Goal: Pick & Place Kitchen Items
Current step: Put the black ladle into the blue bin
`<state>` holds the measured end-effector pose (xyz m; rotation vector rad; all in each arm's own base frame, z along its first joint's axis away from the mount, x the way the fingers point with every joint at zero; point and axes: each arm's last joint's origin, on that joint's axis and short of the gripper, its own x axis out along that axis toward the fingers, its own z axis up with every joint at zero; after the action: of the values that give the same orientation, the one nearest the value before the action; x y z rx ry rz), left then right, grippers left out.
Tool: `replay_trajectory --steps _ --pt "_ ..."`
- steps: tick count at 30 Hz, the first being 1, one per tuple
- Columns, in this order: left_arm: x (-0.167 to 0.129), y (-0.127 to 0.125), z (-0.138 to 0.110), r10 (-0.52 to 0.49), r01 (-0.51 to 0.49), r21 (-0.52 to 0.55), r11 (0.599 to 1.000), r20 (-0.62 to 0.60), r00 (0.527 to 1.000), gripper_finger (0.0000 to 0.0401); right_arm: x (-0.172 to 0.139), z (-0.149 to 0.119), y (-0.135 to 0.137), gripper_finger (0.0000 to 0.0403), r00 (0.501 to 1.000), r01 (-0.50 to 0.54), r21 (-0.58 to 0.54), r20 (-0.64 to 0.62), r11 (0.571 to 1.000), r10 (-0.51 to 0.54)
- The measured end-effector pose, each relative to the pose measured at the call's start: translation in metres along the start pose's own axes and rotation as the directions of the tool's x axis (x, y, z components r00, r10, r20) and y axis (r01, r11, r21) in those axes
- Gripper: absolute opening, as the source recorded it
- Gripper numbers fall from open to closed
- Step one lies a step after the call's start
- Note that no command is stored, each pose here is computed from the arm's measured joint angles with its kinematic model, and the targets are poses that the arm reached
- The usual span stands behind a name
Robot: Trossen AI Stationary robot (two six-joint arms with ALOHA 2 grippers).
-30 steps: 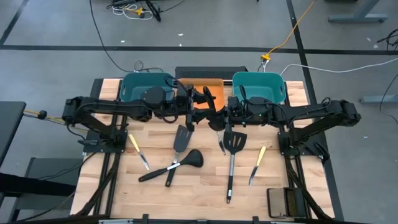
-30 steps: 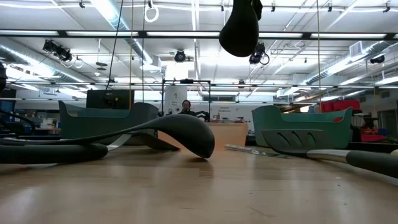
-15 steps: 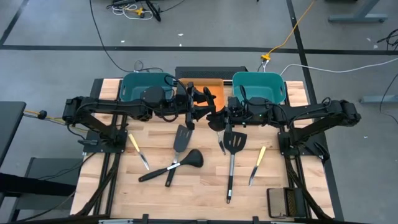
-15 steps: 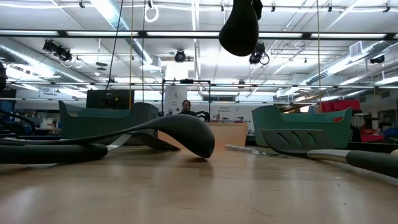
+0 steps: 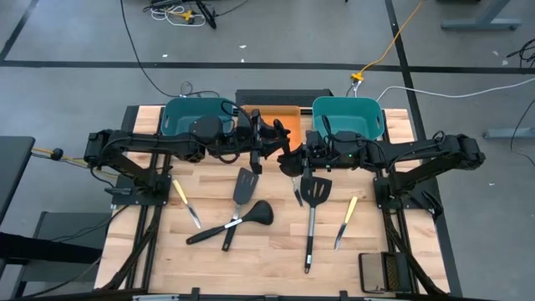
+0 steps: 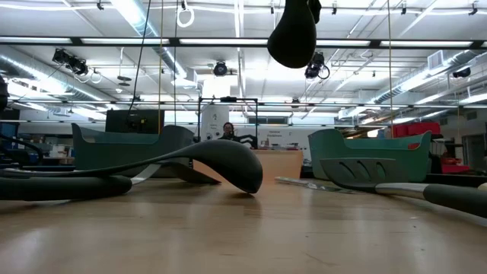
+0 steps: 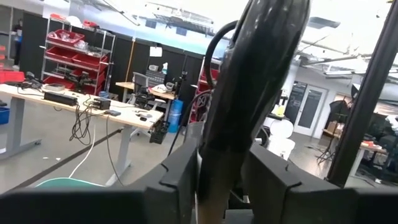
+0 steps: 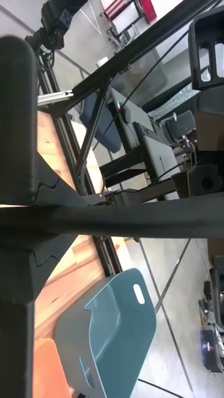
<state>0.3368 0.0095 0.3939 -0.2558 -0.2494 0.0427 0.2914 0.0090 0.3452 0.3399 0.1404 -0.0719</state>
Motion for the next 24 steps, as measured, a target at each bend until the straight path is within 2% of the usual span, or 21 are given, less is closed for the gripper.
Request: replay_trajectory --steps 8,24 --pt "0.0 0.0003 -0.0001 0.005 -0.005 0.014 1.0 0.0 1.0 0.0098 -0.0001 0.0001 0.0 0.0033 1.0 0.0 0.008 0.0 1.0 0.0" --pt "0.0 0.0003 -0.0002 0.009 -0.009 0.027 1.0 0.0 1.0 0.0088 -0.0002 0.0001 0.0 0.0033 1.0 0.0 0.007 0.0 1.0 0.0"
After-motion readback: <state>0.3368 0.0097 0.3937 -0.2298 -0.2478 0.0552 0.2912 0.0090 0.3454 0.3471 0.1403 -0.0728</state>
